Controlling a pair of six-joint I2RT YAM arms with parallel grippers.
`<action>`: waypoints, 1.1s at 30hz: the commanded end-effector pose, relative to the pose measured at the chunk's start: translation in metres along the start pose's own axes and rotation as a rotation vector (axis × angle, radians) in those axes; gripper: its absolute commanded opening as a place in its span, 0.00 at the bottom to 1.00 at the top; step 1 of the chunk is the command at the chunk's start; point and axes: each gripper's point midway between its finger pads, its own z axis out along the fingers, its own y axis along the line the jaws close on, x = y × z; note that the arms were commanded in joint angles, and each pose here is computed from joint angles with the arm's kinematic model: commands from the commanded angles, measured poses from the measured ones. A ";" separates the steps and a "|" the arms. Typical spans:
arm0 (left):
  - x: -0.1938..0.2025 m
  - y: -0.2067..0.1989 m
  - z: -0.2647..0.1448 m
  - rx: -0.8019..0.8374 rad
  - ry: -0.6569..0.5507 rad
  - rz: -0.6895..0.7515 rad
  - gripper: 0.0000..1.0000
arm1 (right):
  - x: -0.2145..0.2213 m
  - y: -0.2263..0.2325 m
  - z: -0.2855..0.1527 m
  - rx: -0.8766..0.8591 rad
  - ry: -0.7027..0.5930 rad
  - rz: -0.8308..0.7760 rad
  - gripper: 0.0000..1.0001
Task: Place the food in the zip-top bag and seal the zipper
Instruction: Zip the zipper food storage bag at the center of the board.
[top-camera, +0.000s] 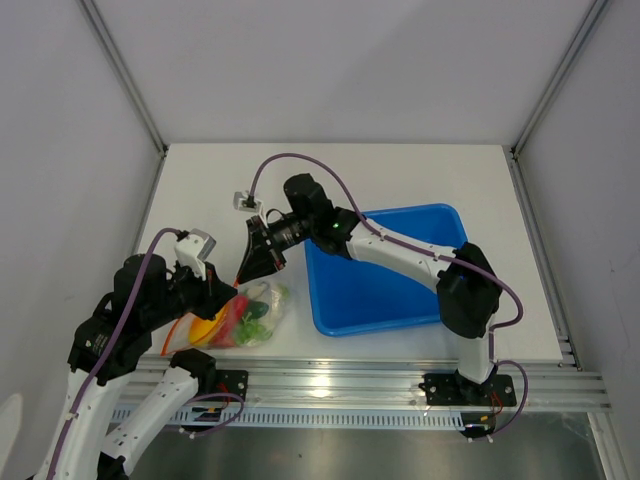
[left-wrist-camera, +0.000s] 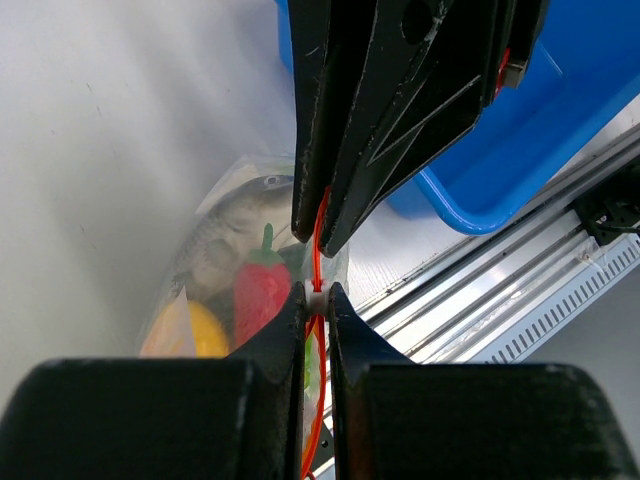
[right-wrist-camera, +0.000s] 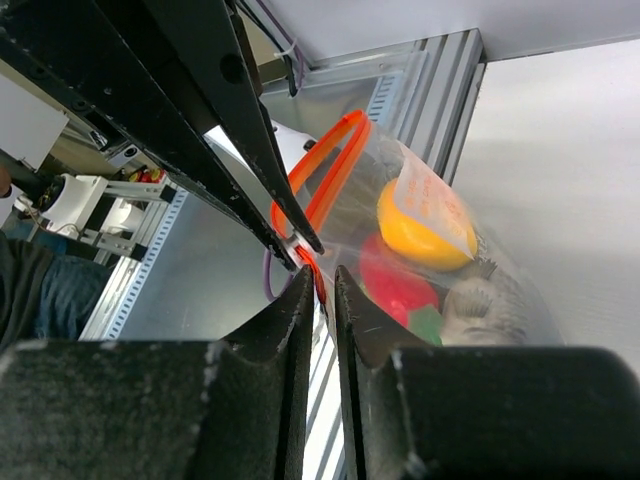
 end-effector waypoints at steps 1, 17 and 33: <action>-0.018 -0.010 -0.006 0.041 -0.063 0.002 0.01 | -0.019 0.010 0.005 -0.039 -0.023 -0.062 0.17; -0.020 -0.010 -0.007 0.040 -0.066 0.006 0.01 | -0.012 0.012 0.010 -0.065 0.004 -0.047 0.21; -0.020 -0.011 -0.007 0.043 -0.067 0.005 0.01 | -0.010 0.004 0.012 -0.024 0.006 -0.042 0.00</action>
